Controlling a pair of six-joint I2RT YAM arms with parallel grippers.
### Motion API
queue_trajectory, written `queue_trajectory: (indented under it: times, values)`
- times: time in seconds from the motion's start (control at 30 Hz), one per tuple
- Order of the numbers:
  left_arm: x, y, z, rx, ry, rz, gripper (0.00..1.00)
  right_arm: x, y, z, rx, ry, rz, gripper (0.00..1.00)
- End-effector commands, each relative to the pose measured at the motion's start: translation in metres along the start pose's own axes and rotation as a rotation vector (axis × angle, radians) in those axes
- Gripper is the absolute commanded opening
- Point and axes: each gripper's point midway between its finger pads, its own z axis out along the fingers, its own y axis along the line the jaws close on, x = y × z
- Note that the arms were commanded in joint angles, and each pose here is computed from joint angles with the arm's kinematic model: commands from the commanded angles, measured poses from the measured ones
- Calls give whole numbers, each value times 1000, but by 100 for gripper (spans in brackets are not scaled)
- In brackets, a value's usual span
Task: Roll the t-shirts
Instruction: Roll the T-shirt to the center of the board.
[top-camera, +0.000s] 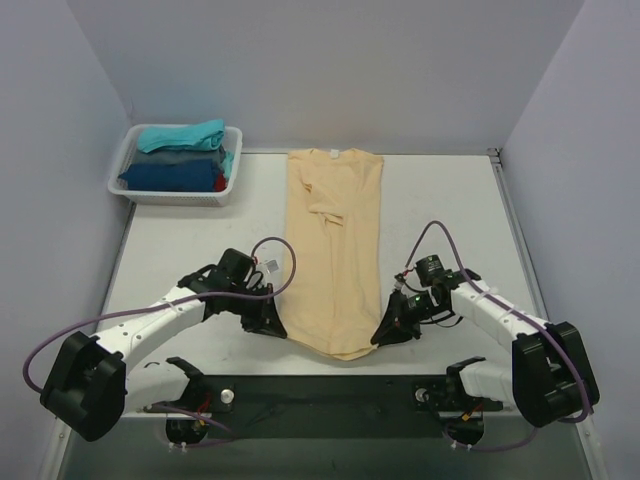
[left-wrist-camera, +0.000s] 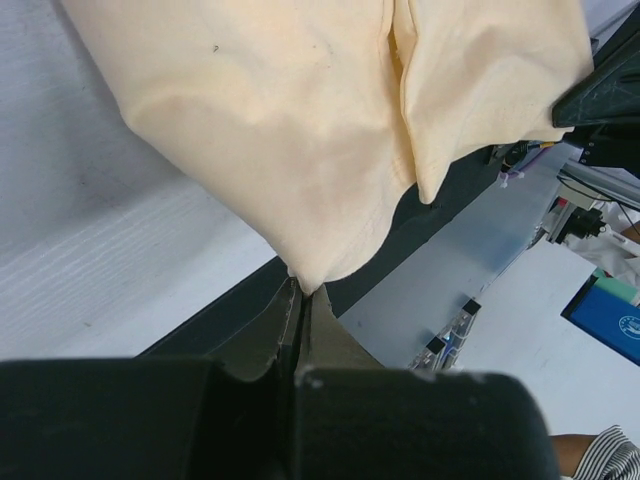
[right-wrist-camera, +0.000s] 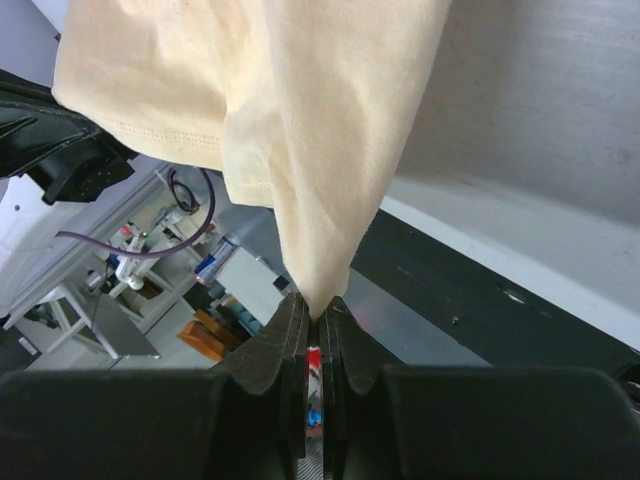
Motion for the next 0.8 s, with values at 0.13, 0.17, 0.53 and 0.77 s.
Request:
queue_trajectory:
  times: [0.13, 0.17, 0.53, 0.77]
  values:
    - [1, 8, -6, -26, -4, -30, 0, 17, -10, 8, -15, 103, 197, 0]
    - [1, 8, -6, -25, -2, -32, 0, 16, -9, 8, -21, 104, 201, 0]
    - [-7, -16, -1, 95, 45, -1, 0, -15, 1, 2, -143, 111, 370, 0]
    - [-15, -9, 3, 112, 66, -74, 0, -36, 11, -6, -220, 118, 413, 0]
